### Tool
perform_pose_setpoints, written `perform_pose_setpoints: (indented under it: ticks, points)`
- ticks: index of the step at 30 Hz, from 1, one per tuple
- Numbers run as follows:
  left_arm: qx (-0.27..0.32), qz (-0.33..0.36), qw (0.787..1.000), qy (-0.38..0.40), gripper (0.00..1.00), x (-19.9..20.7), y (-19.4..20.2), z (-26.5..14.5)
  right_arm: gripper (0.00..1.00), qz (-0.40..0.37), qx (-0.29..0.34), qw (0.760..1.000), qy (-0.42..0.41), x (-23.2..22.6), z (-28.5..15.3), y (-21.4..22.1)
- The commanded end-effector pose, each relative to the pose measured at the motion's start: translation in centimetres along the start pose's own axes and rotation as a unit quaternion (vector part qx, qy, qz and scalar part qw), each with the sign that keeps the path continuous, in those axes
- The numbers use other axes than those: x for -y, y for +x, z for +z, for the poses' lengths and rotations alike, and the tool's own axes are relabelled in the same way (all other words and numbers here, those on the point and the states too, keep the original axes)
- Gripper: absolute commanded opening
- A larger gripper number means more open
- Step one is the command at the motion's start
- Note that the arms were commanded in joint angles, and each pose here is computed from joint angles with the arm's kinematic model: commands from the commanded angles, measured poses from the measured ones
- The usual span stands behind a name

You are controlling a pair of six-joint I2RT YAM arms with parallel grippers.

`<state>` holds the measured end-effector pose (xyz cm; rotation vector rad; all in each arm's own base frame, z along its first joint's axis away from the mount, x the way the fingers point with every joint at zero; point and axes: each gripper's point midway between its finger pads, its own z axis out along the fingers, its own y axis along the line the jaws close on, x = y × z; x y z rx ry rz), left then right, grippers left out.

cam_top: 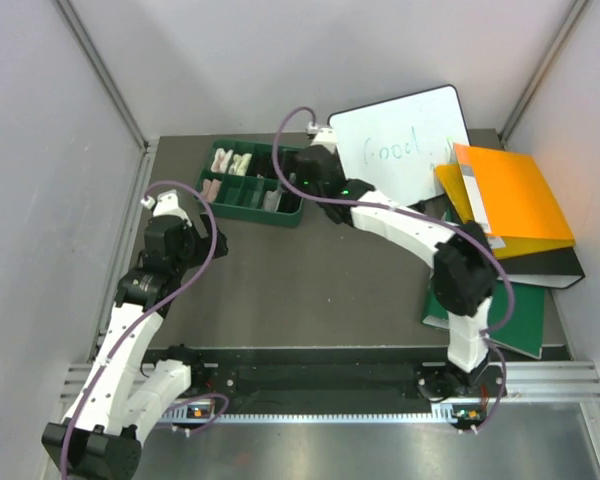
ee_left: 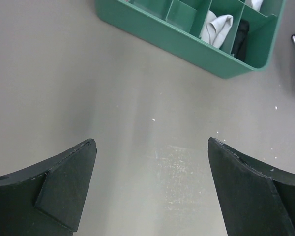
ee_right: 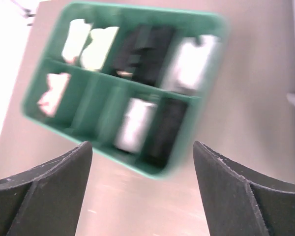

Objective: Roll the underwear
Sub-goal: Place the underwear in the storage box, then reset both arms

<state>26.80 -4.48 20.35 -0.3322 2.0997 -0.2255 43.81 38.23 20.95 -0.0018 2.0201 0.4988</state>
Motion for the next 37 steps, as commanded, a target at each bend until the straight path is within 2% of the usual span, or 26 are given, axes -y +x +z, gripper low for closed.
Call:
perform_pose_setpoints:
  ticks: [1,4,5,7,8,9,11,13,15,16,18,19,25,37]
  points:
    - [0.047,-0.001,0.999,0.004,0.99,0.3,-3.0,0.2,0.83,0.002,0.055,0.998,0.026,7.0,-3.1,-5.3]
    - [0.045,-0.007,0.999,0.004,0.99,0.0,-3.6,0.9,0.85,-0.025,0.068,0.995,0.073,12.4,-6.2,-5.8]
    - [0.047,-0.006,0.999,0.005,0.99,0.0,-4.2,1.1,0.86,-0.040,0.056,0.993,0.094,14.4,-7.0,-4.6]
    - [0.058,-0.013,0.998,-0.001,0.99,-0.7,-5.2,1.1,0.86,-0.039,0.070,0.989,0.126,17.3,-10.2,-6.0]
    - [0.067,-0.010,0.998,-0.004,0.99,-1.0,-5.9,0.9,0.86,-0.052,0.065,0.982,0.167,19.6,-11.5,-5.1]
    - [0.074,-0.009,0.997,-0.008,0.99,-1.2,-6.3,0.7,0.86,-0.055,0.087,0.978,0.181,20.1,-14.0,-6.4]
    - [0.087,-0.005,0.996,-0.027,0.99,-2.1,-6.9,0.5,0.87,-0.078,0.075,0.964,0.241,23.2,-16.6,-4.6]
    - [0.094,-0.004,0.995,-0.043,0.99,-2.8,-7.1,0.4,0.88,-0.072,0.098,0.960,0.252,24.0,-20.1,-5.1]
    - [0.098,0.001,0.994,-0.050,0.99,-3.2,-7.0,0.3,0.89,-0.070,0.101,0.959,0.257,25.1,-21.8,-3.8]
    - [0.101,0.002,0.993,-0.057,0.99,-3.5,-7.0,0.3,0.90,-0.059,0.125,0.958,0.250,25.1,-23.5,-4.5]
    - [0.113,0.004,0.992,-0.063,0.99,-3.7,-7.4,-0.3,0.91,-0.059,0.126,0.957,0.254,25.9,-24.3,-3.2]
    - [0.116,0.006,0.991,-0.065,0.99,-3.9,-7.3,-0.3,0.91,-0.051,0.147,0.956,0.249,25.9,-25.4,-3.7]
    - [0.126,0.006,0.989,-0.079,0.99,-4.5,-7.2,-0.8,0.93,-0.052,0.160,0.956,0.242,26.8,-25.9,-1.8]
    - [0.135,0.006,0.987,-0.084,0.99,-4.8,-7.2,-1.1,0.95,-0.066,0.160,0.955,0.240,26.8,-25.3,-1.7]
